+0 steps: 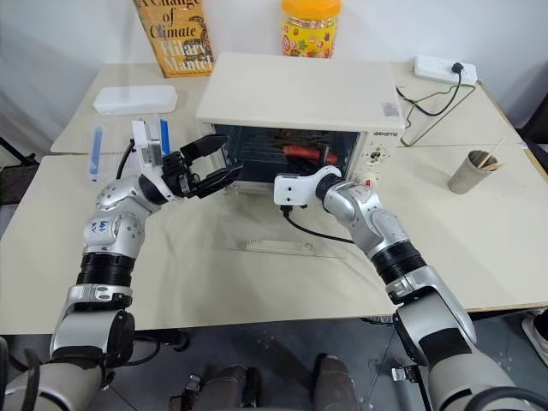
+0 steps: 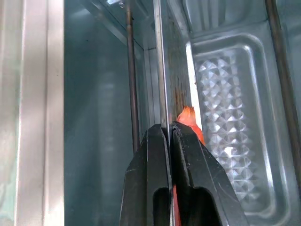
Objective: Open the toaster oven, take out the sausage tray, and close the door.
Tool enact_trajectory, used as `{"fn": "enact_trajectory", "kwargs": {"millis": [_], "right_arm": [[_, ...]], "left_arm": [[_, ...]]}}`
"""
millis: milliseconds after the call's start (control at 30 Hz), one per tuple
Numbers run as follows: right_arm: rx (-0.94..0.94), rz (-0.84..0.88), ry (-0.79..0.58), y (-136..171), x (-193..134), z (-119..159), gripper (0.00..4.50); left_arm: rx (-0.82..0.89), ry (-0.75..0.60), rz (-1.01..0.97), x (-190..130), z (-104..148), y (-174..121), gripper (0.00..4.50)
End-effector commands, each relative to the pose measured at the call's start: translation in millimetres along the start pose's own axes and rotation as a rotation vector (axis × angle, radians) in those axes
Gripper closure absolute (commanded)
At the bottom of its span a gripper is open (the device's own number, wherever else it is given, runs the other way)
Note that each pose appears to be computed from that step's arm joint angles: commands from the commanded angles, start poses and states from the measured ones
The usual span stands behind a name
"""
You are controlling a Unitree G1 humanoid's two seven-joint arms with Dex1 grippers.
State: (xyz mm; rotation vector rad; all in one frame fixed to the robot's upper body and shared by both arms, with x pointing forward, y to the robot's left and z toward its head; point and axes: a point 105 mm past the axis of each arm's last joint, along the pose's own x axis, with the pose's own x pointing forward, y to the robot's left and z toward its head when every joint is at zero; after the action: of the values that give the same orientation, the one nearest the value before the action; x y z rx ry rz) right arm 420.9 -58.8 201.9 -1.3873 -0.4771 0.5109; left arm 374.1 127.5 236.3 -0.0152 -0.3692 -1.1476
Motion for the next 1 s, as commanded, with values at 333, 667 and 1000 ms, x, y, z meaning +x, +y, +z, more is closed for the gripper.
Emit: {"fn": "enact_trajectory", "kwargs": {"millis": [333, 667, 1000], "right_arm": [[-0.020, -0.032, -0.108, -15.2, -26.8, 32.8, 4.49], [0.014, 0.015, -0.110, 1.9, -64.9, 50.1, 4.49], [0.007, 0.052, -0.089, 18.0, -112.9, 58.0, 4.49]], "left_arm": [[-0.027, 0.009, -0.035, 0.4, 8.4, 14.6, 0.00], [-0.051, 0.013, -0.051, 4.0, 4.3, 13.0, 0.00], [-0.070, 0.030, -0.080, 4.3, -5.5, 8.3, 0.00]]}}
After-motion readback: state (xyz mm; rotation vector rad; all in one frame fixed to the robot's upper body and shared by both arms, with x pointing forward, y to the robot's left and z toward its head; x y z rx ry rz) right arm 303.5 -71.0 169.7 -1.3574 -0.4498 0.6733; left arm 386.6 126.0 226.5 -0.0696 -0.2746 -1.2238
